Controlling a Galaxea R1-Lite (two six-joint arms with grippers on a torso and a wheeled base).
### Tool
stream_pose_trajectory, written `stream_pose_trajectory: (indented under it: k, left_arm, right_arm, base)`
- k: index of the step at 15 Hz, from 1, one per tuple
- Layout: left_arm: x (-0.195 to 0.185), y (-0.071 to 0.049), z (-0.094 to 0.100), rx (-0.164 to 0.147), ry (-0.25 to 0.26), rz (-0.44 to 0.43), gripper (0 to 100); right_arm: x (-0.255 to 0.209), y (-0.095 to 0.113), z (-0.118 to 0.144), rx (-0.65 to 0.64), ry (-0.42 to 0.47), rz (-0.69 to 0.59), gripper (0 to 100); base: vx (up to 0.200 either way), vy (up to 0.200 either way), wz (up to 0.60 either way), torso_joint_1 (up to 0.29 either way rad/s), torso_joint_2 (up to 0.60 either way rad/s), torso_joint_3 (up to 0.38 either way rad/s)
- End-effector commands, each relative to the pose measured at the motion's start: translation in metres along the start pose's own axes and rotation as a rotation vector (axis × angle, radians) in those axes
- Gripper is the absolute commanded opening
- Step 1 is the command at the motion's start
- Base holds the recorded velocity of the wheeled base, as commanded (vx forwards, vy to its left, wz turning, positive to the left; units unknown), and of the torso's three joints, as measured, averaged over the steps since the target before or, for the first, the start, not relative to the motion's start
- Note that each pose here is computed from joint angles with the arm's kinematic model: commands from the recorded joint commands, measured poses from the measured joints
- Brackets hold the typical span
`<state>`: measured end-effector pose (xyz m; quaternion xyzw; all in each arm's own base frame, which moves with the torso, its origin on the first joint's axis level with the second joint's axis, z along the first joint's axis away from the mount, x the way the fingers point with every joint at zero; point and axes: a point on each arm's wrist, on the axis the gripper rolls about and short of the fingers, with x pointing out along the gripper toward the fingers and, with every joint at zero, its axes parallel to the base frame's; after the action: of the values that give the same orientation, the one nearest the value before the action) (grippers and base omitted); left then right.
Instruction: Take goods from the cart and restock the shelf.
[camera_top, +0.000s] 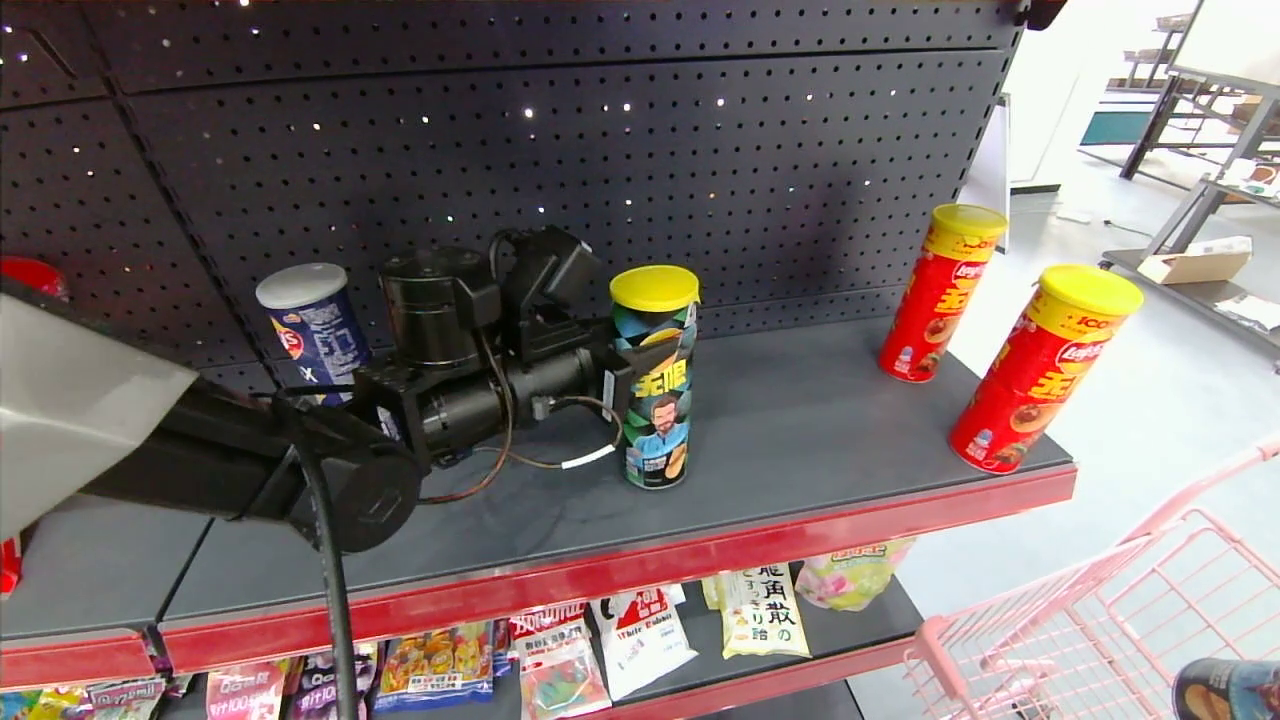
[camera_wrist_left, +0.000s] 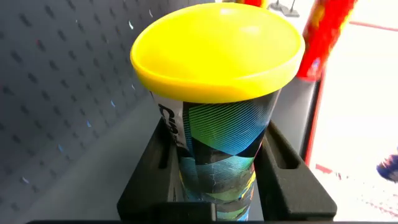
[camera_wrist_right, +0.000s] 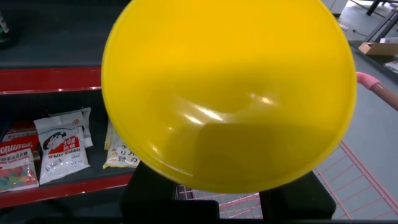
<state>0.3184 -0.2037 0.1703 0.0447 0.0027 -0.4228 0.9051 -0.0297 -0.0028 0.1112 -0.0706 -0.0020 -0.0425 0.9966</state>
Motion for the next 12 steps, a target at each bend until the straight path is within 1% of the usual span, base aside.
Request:
stream_pose_trajectory:
  k: [1,2,4,5,6,7,10,12]
  left_arm:
    - [-0.002,-0.002,-0.003,-0.004,0.009,0.005,0]
    - [-0.002,-0.003,-0.003,-0.008,0.01,0.0,0]
    - [-0.001,-0.003,-0.003,-0.007,0.011,0.0,0]
    - [-0.001,-0.003,-0.007,-0.011,0.022,-0.001,0]
    - [-0.001,-0.008,-0.01,-0.012,0.026,-0.014,0]
    - [-0.001,-0.013,-0.012,-0.013,0.026,-0.023,0]
    - [-0.004,-0.014,-0.015,-0.01,0.016,-0.024,0]
    - [-0.004,-0.016,-0.013,-0.016,0.008,-0.028,0]
  right_arm:
    - [0.0,0.0,0.0,-0.001,0.001,0.0,0]
    - [0.0,0.0,0.0,-0.001,0.001,0.0,0]
    - [0.0,0.0,0.0,-0.001,0.002,0.0,0]
    - [0.0,0.0,0.0,-0.001,0.002,0.0,0]
    - [0.0,0.0,0.0,-0.001,0.002,0.0,0]
    - [0.0,0.0,0.0,-0.001,0.001,0.0,0]
    - [0.0,0.0,0.0,-0.001,0.001,0.0,0]
    - [0.0,0.0,-0.001,-0.001,0.004,0.001,0]
  base:
    - [0.0,0.0,0.0,0.0,0.0,0.0]
    - [0.0,0.0,0.0,0.0,0.0,0.0]
    - [0.0,0.0,0.0,0.0,0.0,0.0]
    - [0.0,0.0,0.0,0.0,0.0,0.0]
    - [0.0,0.0,0.0,0.0,0.0,0.0]
    - [0.0,0.0,0.0,0.0,0.0,0.0]
    - [0.0,0.0,0.0,0.0,0.0,0.0]
    - [0.0,0.0,0.0,0.0,0.0,0.0]
